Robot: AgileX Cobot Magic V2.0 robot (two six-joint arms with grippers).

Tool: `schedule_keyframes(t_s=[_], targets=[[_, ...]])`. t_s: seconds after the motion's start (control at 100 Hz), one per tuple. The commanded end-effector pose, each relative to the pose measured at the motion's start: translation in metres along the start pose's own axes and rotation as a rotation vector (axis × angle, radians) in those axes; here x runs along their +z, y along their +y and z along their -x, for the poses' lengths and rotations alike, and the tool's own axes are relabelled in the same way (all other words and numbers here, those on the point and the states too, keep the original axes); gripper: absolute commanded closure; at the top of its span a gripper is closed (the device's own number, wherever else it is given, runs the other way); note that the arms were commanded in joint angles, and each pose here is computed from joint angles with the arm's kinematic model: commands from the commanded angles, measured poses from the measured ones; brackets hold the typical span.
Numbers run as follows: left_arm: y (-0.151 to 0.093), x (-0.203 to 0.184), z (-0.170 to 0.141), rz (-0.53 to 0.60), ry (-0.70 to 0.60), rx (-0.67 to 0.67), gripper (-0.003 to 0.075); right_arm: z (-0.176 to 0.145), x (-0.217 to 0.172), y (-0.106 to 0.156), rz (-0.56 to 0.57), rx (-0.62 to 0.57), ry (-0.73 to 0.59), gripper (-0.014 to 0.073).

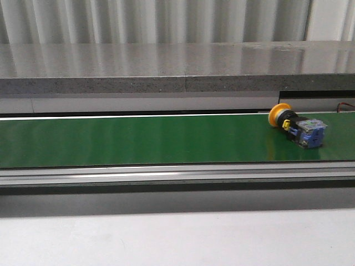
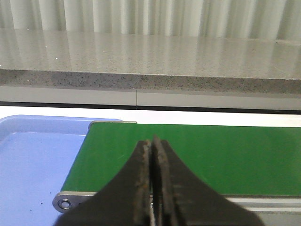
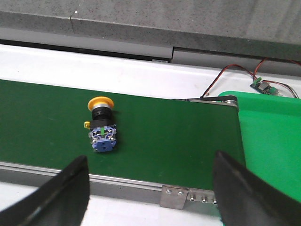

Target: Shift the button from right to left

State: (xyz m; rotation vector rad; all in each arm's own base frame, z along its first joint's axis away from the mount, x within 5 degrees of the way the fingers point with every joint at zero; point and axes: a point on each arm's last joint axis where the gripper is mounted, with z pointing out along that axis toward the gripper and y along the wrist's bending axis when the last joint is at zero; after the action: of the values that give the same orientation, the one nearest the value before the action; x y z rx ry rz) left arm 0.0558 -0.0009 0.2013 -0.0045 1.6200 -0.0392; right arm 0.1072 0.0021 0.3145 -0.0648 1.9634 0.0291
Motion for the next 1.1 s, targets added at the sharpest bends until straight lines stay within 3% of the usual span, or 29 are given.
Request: schedule_keyframes(t_s=[0.0,0.29,1.089], targets=[[-0.0011,-0.0014,0.0005,-0.019,-0.091,-0.016,0.0740,0.0109,-0.0111,-0.0006,-0.025,-0.011,-0.119,0.0147],[-0.0011,-0.0014,0.0005,-0.019,-0.091,-0.016,0.0740,0.0083,-0.0158,0.0010,-0.017,-0.014,-0.114,0.0669],[-0.0011,-0.0014,0.0005,-0.019,-0.091,-0.016,0.0740,0.0073,-0.0155,0.0013,-0.014,-0.013,-0.105,0.0662]])
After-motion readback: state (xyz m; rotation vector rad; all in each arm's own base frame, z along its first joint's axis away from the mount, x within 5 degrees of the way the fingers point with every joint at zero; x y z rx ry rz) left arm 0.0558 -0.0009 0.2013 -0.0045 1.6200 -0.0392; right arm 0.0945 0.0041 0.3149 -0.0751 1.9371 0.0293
